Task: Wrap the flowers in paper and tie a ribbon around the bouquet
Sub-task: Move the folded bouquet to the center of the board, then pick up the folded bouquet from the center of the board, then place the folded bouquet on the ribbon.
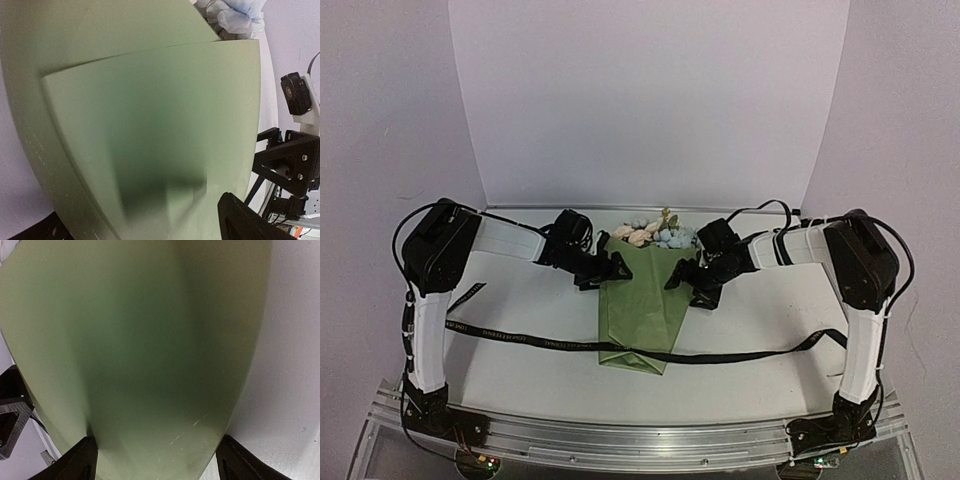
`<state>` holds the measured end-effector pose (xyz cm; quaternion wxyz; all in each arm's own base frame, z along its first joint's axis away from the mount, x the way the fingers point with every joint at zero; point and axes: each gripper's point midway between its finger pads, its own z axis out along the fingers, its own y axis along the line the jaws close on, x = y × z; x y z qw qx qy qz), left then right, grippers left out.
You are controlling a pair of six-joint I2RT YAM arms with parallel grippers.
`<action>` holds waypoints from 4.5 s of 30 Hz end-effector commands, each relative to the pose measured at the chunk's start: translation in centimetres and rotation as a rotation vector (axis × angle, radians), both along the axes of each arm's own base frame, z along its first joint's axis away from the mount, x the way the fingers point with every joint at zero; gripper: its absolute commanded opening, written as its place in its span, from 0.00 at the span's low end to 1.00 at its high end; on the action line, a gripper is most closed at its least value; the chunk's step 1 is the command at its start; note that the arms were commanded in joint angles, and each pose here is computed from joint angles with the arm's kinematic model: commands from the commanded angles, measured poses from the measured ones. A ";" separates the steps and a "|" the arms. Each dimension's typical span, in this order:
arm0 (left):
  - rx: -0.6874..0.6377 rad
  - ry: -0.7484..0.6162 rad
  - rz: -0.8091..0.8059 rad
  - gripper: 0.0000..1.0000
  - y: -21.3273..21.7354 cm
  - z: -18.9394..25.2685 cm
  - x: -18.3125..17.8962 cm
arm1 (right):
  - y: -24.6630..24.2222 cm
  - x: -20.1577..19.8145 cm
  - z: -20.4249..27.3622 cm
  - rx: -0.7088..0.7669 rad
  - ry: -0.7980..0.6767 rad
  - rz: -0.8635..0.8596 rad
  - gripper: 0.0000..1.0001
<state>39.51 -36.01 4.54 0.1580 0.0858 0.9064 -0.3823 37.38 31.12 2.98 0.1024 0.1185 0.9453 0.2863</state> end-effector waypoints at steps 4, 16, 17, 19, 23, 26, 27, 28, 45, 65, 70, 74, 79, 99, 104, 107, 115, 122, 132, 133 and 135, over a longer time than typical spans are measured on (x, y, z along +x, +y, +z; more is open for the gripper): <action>0.056 0.030 -0.003 0.64 0.0 -0.9 -0.2 | 0.2 -0.3 -0.5 -0.130 0.011 0.039 0.84; 0.034 0.044 -0.011 0.10 -1.4 -0.5 1.2 | 1.0 1.1 0.5 -0.154 -0.021 0.063 0.71; 0.033 0.044 -0.008 0.07 -1.5 -0.5 1.6 | 1.1 1.3 0.6 -0.158 -0.027 0.069 0.70; 0.029 0.046 0.005 0.01 -1.6 -0.3 2.3 | 1.4 1.9 0.8 -0.165 -0.043 0.087 0.69; -0.002 0.085 0.041 0.00 -1.0 -0.4 3.8 | 1.8 2.7 1.2 -0.182 -0.065 0.124 0.73; -0.037 0.127 0.081 0.00 -0.1 -0.3 5.0 | 1.8 3.0 2.0 -0.186 -0.083 0.149 0.81; -0.052 0.137 0.088 0.00 0.1 -0.2 5.3 | 1.7 3.1 2.2 -0.187 -0.088 0.155 0.83; -0.070 0.145 0.091 0.00 0.3 0.0 5.7 | 1.7 3.1 2.5 -0.185 -0.094 0.160 0.86; -0.205 0.289 0.110 0.00 0.1 1.7 6.8 | 2.4 5.3 1.9 -0.122 -0.016 0.069 0.60; -0.198 0.337 0.144 0.00 0.7 1.1 6.6 | 1.3 4.9 1.3 -0.144 0.017 0.014 0.60; -0.217 0.354 0.144 0.00 0.5 1.6 6.6 | 1.7 5.5 2.7 -0.125 -0.011 0.011 0.34; -0.228 0.370 0.146 0.00 0.4 2.0 6.4 | 1.8 5.6 3.9 -0.120 -0.021 0.012 0.13; -0.229 0.380 0.146 0.00 0.5 2.4 6.1 | 1.7 5.4 4.8 -0.117 -0.012 0.015 0.00; -0.219 0.398 0.144 0.00 1.8 2.9 2.3 | 1.6 2.3 6.6 -0.115 0.023 0.022 0.00; -0.211 0.404 0.140 0.00 1.9 2.6 1.1 | 1.3 0.9 6.1 -0.138 0.034 0.031 0.00; -0.204 0.412 0.139 0.00 1.9 2.1 0.2 | 1.3 0.0 5.6 -0.152 0.040 0.038 0.00; -0.196 0.412 0.138 0.00 1.9 1.7 -2.2 | 0.9 -2.2 5.0 -0.181 0.037 0.041 0.00; -0.176 0.406 0.156 0.00 2.1 1.2 -3.6 | 0.1 -3.2 4.5 -0.211 0.029 0.038 0.02; -0.135 0.303 0.216 0.46 2.7 3.1 -2.6 | -2.3 -4.3 6.8 -0.253 -0.051 0.051 0.61; -0.124 0.282 0.233 0.54 3.1 3.6 -2.4 | -2.9 -4.6 7.2 -0.265 -0.064 0.049 0.67; -0.097 0.242 0.265 0.63 3.9 4.5 -2.2 | -4.3 -5.2 7.6 -0.291 -0.074 0.038 0.77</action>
